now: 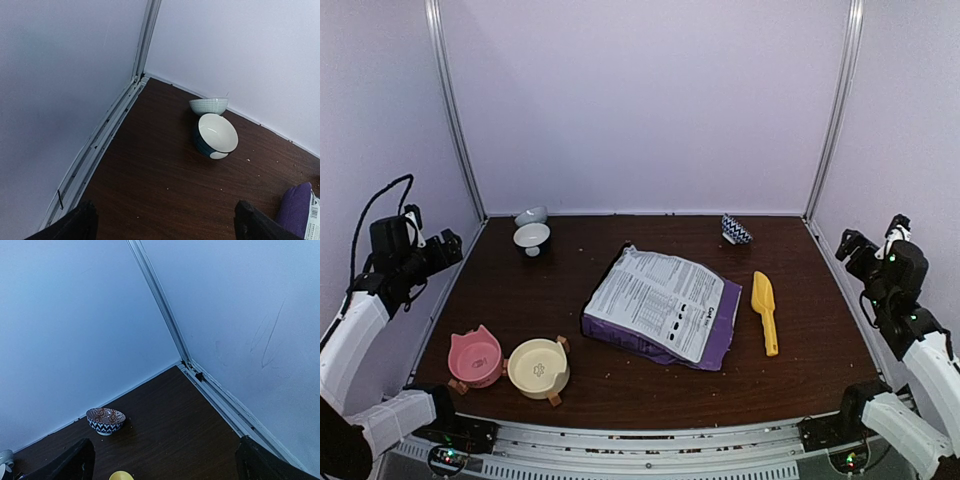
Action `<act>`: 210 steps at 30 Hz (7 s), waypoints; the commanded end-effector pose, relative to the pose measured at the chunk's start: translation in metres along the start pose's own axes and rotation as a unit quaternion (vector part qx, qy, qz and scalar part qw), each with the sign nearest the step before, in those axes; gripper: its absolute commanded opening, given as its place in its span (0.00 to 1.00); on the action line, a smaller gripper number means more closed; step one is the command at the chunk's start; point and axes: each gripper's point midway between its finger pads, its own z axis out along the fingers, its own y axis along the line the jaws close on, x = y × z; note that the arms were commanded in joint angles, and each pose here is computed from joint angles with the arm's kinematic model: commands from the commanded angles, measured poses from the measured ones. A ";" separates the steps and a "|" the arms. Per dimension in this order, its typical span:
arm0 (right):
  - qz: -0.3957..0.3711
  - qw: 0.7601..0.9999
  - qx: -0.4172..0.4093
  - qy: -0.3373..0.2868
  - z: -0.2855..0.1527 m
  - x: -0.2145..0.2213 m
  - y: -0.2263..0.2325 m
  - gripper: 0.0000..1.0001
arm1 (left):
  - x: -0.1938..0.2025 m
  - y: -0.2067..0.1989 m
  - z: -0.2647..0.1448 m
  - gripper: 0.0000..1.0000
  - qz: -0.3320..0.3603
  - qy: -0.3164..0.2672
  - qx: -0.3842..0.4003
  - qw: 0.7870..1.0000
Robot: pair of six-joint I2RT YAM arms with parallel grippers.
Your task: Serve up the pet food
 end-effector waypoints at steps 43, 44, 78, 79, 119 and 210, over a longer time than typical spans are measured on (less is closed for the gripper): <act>0.113 0.829 -0.217 0.502 -0.076 0.306 0.173 0.59 | -0.003 -0.081 -0.060 0.98 0.192 -0.006 0.152 0.969; 0.109 0.828 -0.219 0.504 -0.074 0.308 0.176 0.57 | -0.003 -0.080 -0.060 0.98 0.192 -0.007 0.149 0.970; -0.050 0.792 -0.496 0.353 -0.124 0.034 0.377 0.00 | -0.010 -0.074 -0.063 0.98 0.195 -0.019 0.128 0.972; -0.054 0.793 -0.494 0.351 -0.127 0.028 0.372 0.00 | -0.009 -0.075 -0.062 0.98 0.195 -0.016 0.131 0.972; -0.036 0.891 -0.323 0.316 -0.114 0.051 0.283 0.88 | 0.021 -0.343 -0.180 0.95 0.104 0.104 0.474 0.868; -0.045 0.902 -0.328 0.278 -0.158 0.060 0.287 0.84 | 0.110 -0.416 -0.166 0.50 0.102 0.259 0.458 0.844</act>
